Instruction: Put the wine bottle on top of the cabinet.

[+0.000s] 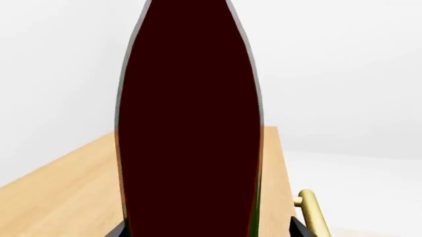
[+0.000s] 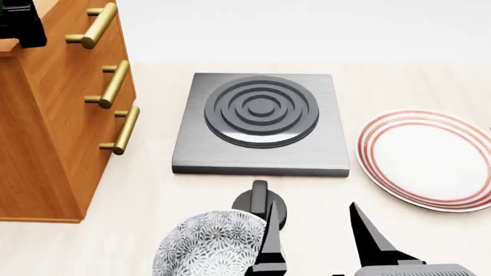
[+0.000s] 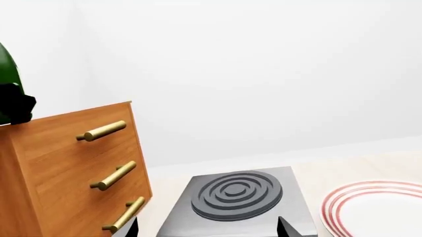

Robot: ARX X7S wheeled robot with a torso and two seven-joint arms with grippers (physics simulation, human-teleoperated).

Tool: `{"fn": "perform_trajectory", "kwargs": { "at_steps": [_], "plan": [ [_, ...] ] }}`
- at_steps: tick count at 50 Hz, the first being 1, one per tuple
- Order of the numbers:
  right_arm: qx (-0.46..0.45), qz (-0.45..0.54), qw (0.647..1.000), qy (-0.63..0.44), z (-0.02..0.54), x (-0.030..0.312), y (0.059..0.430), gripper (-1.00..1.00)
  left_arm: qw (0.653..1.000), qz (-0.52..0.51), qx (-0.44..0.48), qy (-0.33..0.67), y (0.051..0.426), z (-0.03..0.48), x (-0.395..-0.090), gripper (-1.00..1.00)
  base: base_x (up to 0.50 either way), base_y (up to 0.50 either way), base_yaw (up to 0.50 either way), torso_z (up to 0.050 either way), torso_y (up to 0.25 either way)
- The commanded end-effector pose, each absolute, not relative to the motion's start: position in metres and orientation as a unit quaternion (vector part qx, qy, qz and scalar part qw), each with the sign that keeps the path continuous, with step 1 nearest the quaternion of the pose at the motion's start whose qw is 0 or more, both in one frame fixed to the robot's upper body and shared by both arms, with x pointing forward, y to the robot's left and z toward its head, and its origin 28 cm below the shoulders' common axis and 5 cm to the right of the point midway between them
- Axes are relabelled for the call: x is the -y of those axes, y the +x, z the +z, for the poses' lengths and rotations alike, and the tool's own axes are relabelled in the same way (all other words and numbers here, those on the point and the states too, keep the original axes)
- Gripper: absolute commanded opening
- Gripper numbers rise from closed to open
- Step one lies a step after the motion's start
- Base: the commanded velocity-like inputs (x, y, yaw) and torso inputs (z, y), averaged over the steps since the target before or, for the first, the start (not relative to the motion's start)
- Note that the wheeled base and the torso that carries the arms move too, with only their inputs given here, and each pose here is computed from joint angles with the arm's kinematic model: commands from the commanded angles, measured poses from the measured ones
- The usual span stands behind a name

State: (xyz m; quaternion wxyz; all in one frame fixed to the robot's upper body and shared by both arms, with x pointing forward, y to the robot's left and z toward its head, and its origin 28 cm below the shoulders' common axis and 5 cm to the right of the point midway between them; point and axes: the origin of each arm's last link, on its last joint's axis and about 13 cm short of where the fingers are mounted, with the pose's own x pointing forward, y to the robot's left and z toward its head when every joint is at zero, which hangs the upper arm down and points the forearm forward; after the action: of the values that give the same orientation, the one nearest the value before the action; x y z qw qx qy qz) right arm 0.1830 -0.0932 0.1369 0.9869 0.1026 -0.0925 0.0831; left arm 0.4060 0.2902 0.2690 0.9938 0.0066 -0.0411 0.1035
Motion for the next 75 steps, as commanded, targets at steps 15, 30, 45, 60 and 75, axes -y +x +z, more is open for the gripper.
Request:
{"fn": "perform_trajectory", "kwargs": {
  "at_steps": [15,30,45,60,75],
  "plan": [
    [0.100,0.083,0.986,0.104,0.138,0.093,0.184,1.00,0.996,0.055,0.047,-0.048,0.406,0.259,-0.285,1.00,0.00,0.00,0.00,-0.001,0.000],
    [0.099,0.084,0.986,0.103,0.137,0.092,0.183,1.00,0.995,0.069,0.063,-0.046,0.393,0.255,-0.291,1.00,0.00,0.00,0.00,-0.001,0.000],
    [0.097,0.087,0.986,0.101,0.136,0.091,0.183,1.00,0.991,0.055,0.119,0.004,0.358,0.264,-0.289,1.00,0.00,0.00,0.00,0.000,0.000],
    [0.097,0.089,0.986,0.100,0.135,0.090,0.183,1.00,0.970,-0.041,0.218,0.102,0.277,0.269,-0.244,1.00,0.00,0.00,0.00,0.000,0.000],
    [0.098,0.090,0.986,0.099,0.136,0.089,0.183,1.00,0.964,-0.074,0.228,0.116,0.215,0.224,-0.213,1.00,0.00,0.00,0.00,0.000,0.000]
  ]
}}
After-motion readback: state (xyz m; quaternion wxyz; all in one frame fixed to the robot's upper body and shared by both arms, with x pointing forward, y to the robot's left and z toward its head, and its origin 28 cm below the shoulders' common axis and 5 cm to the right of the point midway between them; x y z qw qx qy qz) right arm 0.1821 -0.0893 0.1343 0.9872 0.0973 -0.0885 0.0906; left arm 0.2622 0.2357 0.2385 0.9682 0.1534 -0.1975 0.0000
